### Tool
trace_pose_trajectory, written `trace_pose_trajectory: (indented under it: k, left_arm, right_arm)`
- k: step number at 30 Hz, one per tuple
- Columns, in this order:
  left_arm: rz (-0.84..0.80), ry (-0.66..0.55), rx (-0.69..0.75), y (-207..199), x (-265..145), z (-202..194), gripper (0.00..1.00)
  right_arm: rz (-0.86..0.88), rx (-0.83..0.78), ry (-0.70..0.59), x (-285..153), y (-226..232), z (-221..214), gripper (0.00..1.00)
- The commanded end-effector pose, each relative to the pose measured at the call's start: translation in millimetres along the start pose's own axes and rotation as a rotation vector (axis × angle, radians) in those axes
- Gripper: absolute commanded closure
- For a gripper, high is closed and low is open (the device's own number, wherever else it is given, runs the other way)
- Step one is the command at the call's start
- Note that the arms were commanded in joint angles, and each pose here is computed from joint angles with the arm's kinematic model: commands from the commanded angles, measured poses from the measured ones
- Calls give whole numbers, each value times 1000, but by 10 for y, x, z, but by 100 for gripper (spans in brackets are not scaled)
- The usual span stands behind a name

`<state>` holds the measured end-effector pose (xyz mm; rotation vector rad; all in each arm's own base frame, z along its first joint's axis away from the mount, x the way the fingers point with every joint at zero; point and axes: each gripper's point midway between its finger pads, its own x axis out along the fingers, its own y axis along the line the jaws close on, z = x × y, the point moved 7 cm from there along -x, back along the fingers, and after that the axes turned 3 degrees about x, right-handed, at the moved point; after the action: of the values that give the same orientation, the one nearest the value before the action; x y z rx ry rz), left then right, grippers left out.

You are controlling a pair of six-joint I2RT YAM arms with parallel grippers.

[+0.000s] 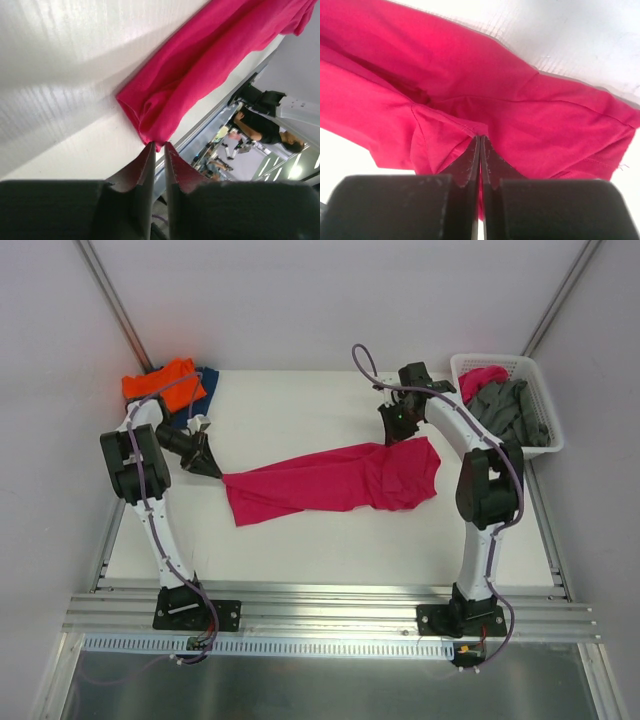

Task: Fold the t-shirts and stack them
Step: Fold the tshirt

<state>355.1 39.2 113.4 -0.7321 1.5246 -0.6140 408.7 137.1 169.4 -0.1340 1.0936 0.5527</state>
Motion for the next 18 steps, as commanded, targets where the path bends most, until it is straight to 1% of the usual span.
trace_pose_trajectory:
  k: [1, 2, 3, 4, 5, 6, 9, 11, 12, 14, 16, 17, 18]
  left_arm:
    - [7, 49, -16, -130, 16, -23, 86]
    - [10, 50, -16, -143, 26, -19, 44]
    - [13, 50, -13, -172, 24, -24, 1]
    - [18, 49, -6, -195, 18, -38, 1]
    - [15, 42, -2, -224, 1, -46, 1]
    - [15, 18, 26, -328, -64, -63, 1]
    - [29, -13, 73, -532, -169, -163, 1]
    - [21, 9, 68, -589, -121, -280, 1]
    - [20, 5, 79, -647, -136, -337, 1]
    - [9, 31, 75, -700, -79, -469, 1]
    - [3, 62, 49, -678, -4, -582, 1]
    - [2, 65, 57, -722, 2, -637, 1]
    - [-6, 74, 55, -736, 28, -677, 1]
  right_arm:
    - [-6, -30, -24, -5, 11, 115, 99]
    - [-13, -30, -24, 6, 7, 120, 91]
    - [-24, -26, -24, 6, -3, 121, 78]
    - [-37, -26, -33, -25, -9, 136, 58]
    - [-45, -22, -41, -55, -7, 144, 52]
    - [-51, -21, -48, -90, 4, 150, 50]
    - [-68, -19, -71, -271, 48, 113, 48]
    - [-54, -9, -46, -318, 85, -25, 48]
    - [-33, -10, -57, -414, 145, -63, 48]
    - [-10, 13, -14, -436, 200, -271, 49]
    - [12, 43, -22, -563, 284, -376, 49]
    - [25, 64, 20, -520, 311, -535, 48]
    - [29, 71, 4, -610, 355, -576, 48]
